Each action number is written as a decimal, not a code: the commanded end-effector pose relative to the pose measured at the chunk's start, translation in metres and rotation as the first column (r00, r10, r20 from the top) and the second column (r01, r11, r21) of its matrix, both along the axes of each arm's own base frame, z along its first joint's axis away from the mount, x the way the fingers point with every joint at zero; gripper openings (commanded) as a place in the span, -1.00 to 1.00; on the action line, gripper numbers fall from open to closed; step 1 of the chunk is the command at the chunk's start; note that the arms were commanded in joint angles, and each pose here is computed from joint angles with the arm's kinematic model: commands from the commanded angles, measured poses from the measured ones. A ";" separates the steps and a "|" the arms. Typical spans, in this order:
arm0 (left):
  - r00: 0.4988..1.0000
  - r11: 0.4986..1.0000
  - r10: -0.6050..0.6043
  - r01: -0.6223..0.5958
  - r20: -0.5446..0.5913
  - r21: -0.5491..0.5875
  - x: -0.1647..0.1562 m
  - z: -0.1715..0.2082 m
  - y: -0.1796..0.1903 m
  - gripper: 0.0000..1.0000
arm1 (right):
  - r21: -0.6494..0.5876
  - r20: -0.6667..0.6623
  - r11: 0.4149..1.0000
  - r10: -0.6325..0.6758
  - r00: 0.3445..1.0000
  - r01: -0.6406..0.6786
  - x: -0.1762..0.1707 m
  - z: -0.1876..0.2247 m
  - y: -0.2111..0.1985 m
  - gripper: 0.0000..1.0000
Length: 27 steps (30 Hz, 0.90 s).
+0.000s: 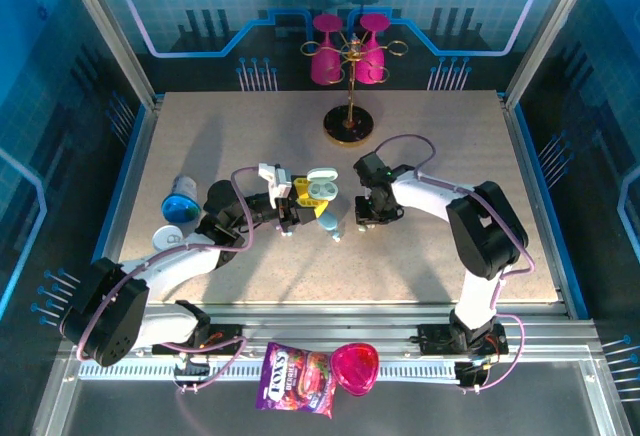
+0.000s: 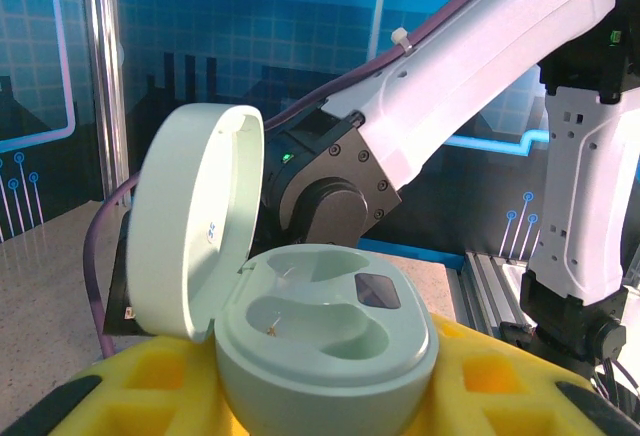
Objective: Insert the wireless bluetooth earbuds into the charging case
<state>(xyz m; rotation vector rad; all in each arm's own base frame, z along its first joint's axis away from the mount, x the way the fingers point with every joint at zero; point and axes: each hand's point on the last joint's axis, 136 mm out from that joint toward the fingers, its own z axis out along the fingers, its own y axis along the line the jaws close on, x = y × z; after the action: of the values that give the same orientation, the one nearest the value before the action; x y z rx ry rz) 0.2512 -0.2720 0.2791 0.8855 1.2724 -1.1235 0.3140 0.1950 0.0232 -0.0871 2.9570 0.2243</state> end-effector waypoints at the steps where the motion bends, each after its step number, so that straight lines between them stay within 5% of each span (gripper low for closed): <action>1: 0.999 1.000 -0.003 0.003 0.048 -0.012 -0.004 0.006 0.001 -0.72 | -0.061 -0.026 0.996 0.067 0.997 -0.068 -0.007 0.001 -0.001 -0.42; 18: 0.999 1.000 0.003 -0.002 0.049 -0.013 -0.004 0.005 0.002 -0.72 | -0.101 -0.030 0.993 0.064 0.998 -0.067 -0.007 0.000 -0.007 -0.69; 24: 0.999 1.000 0.005 -0.004 0.033 -0.028 -0.002 0.006 0.001 -0.71 | 0.095 0.054 0.995 -0.007 0.998 0.002 -0.005 0.040 -0.005 -0.69; 27: 1.000 0.999 0.021 -0.020 0.022 -0.043 0.002 0.005 0.002 -0.73 | 0.307 0.088 0.950 -0.079 0.993 0.048 -0.006 0.071 -0.001 -0.69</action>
<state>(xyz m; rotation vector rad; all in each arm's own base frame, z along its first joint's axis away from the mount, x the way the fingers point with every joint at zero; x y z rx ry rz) 0.2521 -0.2716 0.2833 0.8792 1.2501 -1.1170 0.3052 0.1849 0.0606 -0.0689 2.8873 0.3582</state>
